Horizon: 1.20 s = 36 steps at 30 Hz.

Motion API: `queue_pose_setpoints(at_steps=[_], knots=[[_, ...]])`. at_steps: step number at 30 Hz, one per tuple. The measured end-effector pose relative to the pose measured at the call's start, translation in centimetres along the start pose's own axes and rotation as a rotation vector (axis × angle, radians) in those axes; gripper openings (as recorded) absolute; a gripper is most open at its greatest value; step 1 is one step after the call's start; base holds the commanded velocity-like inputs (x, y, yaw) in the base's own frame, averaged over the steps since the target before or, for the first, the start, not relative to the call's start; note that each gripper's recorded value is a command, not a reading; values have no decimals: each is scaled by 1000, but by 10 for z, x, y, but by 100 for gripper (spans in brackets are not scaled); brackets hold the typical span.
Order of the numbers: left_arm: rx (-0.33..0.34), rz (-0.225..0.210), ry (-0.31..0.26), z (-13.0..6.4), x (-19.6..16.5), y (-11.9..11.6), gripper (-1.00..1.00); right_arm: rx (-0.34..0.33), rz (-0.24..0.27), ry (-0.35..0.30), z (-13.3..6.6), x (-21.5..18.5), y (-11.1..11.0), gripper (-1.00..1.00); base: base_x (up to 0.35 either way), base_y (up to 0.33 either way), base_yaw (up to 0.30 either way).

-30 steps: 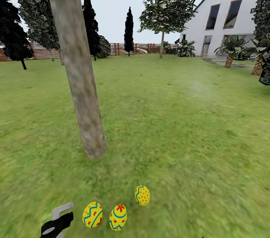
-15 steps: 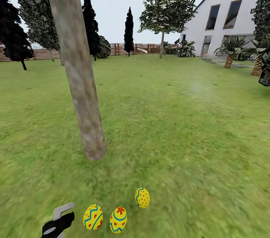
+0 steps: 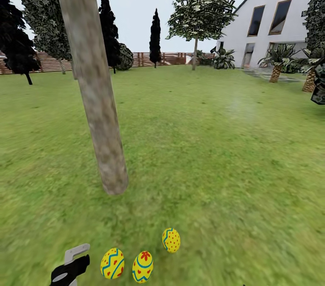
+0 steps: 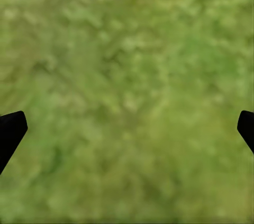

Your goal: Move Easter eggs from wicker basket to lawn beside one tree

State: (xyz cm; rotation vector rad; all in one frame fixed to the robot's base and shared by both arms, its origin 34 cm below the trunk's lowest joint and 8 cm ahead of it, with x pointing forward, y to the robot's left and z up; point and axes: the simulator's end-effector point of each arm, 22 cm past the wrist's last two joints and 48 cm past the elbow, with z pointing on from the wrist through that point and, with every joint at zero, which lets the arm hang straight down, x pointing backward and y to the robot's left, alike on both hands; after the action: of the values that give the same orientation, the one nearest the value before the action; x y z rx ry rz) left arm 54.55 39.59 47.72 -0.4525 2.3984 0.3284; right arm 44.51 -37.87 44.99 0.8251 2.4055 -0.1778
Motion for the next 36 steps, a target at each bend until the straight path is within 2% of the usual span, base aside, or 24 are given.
queue_pose_setpoints(at_steps=[36], knots=[[1,4,1,-46,-47,5,100,5,2,20,-51,-32,5,100,0,0,0]])
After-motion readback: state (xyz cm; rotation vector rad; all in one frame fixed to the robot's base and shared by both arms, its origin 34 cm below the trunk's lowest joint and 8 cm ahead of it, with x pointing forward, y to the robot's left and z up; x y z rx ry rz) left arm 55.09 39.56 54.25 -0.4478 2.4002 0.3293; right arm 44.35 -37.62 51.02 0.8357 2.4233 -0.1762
